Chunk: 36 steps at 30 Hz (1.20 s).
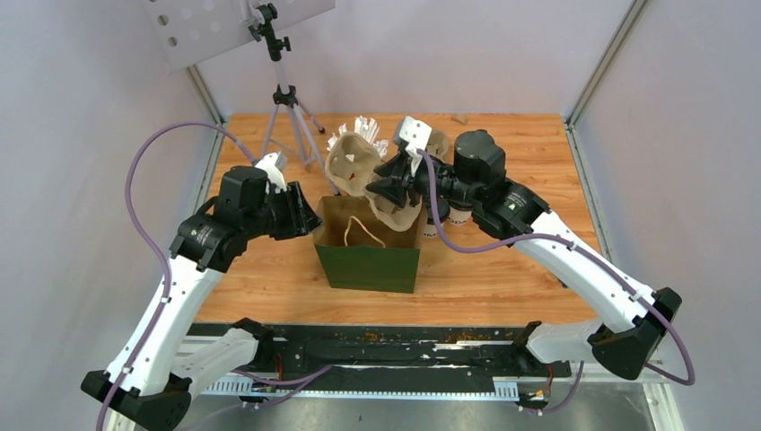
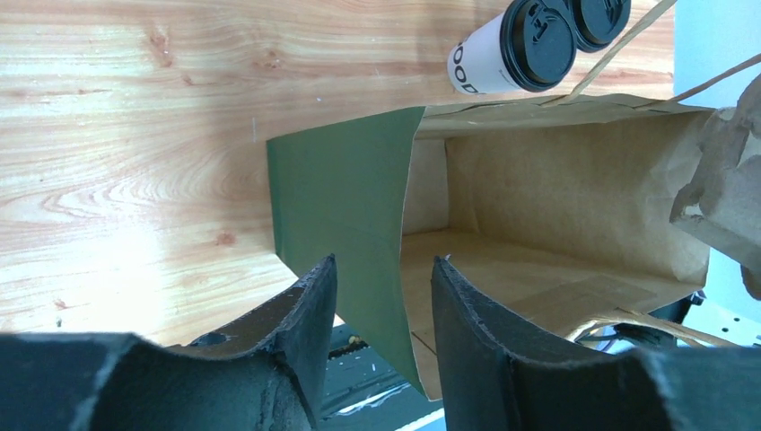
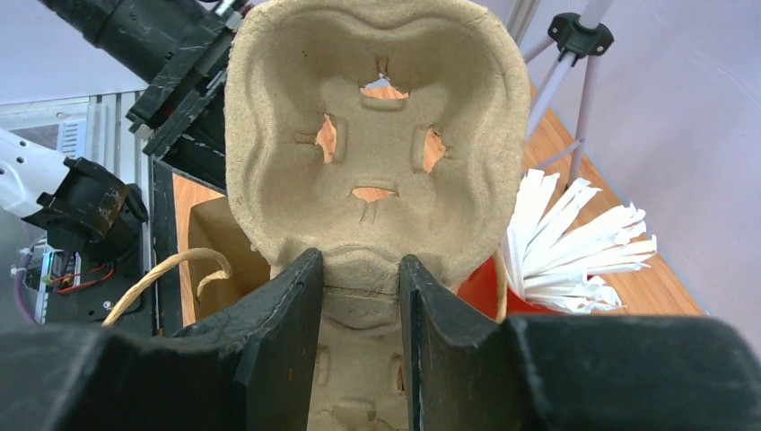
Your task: Pack the takeout coffee
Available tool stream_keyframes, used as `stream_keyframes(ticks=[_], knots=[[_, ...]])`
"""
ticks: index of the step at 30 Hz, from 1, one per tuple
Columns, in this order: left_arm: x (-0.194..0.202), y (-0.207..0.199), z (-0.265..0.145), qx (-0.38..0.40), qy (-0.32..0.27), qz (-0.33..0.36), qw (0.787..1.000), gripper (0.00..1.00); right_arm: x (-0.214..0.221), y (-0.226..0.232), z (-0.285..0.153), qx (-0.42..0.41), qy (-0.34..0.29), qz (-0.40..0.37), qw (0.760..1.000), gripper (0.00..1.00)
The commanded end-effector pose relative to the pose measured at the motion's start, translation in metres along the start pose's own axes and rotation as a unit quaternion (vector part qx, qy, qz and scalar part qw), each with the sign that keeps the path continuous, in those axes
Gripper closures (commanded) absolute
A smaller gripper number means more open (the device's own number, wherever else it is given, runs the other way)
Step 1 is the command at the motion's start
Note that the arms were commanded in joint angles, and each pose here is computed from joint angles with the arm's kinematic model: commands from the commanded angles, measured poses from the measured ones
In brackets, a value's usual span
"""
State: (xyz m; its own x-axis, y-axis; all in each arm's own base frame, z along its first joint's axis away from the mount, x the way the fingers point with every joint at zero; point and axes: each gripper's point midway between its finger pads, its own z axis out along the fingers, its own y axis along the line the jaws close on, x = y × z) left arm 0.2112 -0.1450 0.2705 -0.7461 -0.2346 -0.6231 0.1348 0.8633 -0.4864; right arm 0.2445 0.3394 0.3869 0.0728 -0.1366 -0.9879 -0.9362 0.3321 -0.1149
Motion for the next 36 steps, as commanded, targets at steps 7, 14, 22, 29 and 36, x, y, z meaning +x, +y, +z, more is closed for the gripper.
stream_keyframes(ticks=[7, 14, 22, 29, 36], knots=[[-0.012, -0.011, 0.008, 0.024, -0.017, -0.001, 1.000, 0.62, 0.003, 0.017, 0.006, -0.055, -0.030, -0.076, 0.995, 0.69], [-0.015, -0.020, 0.012, 0.045, -0.014, 0.006, 0.999, 0.79, 0.025, 0.027, 0.007, -0.078, -0.011, -0.086, 0.993, 0.70], [-0.012, -0.023, 0.009, 0.059, -0.014, 0.012, 0.998, 0.91, 0.041, 0.042, 0.003, -0.098, 0.016, -0.084, 0.991, 0.72], [-0.010, -0.033, 0.007, 0.090, -0.005, 0.028, 0.996, 1.00, 0.066, 0.038, -0.005, -0.087, 0.075, -0.078, 0.990, 0.72], [-0.006, -0.043, 0.002, 0.113, 0.007, 0.020, 0.993, 1.00, 0.080, 0.046, -0.009, -0.090, 0.118, -0.076, 0.986, 0.72]])
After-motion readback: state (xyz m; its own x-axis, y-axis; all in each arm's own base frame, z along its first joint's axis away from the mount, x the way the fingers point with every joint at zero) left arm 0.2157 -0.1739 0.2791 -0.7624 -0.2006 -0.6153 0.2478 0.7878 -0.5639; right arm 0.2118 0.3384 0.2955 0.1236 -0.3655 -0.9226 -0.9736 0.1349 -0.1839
